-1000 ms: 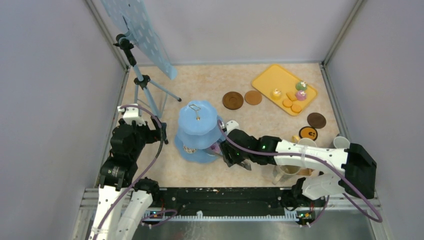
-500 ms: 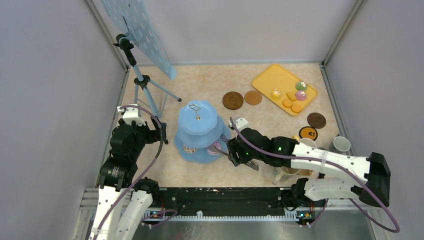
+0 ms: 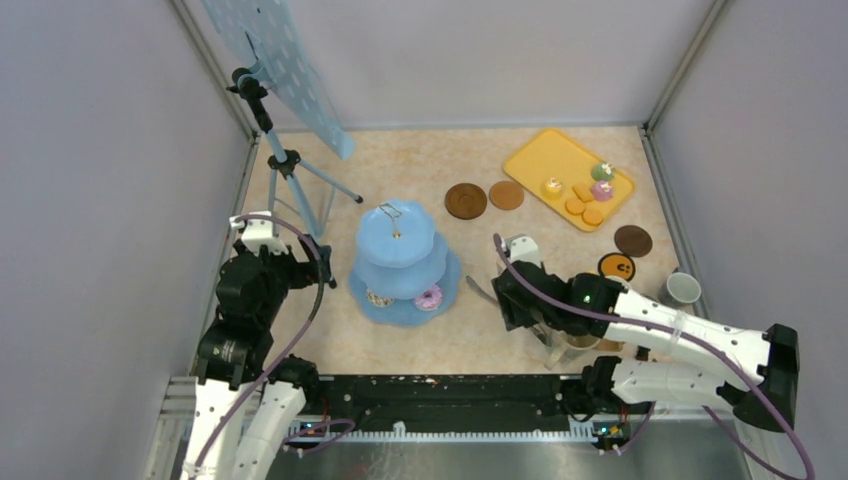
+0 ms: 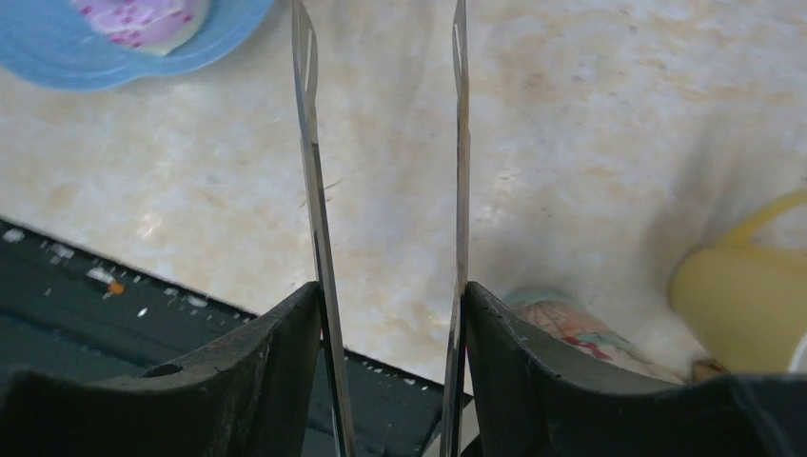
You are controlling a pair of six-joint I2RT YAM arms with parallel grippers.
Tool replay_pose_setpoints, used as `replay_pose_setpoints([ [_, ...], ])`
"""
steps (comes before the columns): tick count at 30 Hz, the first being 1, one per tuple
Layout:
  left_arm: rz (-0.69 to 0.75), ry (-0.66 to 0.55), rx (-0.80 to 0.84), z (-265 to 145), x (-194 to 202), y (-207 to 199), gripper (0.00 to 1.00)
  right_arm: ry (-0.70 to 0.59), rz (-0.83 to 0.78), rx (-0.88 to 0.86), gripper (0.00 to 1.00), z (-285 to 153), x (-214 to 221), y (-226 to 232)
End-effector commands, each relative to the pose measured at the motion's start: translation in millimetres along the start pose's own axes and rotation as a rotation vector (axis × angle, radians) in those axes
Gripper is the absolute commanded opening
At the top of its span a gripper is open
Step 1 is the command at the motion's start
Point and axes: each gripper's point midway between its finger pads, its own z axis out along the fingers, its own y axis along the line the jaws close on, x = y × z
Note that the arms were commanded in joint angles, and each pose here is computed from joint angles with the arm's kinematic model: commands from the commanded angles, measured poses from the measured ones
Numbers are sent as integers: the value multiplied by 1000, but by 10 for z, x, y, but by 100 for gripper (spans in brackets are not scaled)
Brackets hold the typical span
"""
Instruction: Serve the afternoon tea
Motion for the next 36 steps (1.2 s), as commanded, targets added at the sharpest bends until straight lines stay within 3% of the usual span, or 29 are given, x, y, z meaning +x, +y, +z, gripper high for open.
replay_pose_setpoints([
  [1,3,-77,16,-55,-194,-34,99,-63,126,145,54,-95,-315,-454],
  [7,8,-103,27,-94,-216,-55,99,-210,219,285,55,-54,-977,-1113],
  [13,10,-127,39,-137,-239,-78,99,-226,288,424,55,197,-1512,-1961],
  [17,9,-138,38,-157,-247,-76,99,-207,322,478,60,435,-1728,-2271],
  [25,13,-137,54,-168,-241,-115,99,-165,331,472,60,934,-1850,-2442],
  [36,12,-137,48,-167,-233,-106,99,-94,350,481,52,1318,-1647,-2489],
])
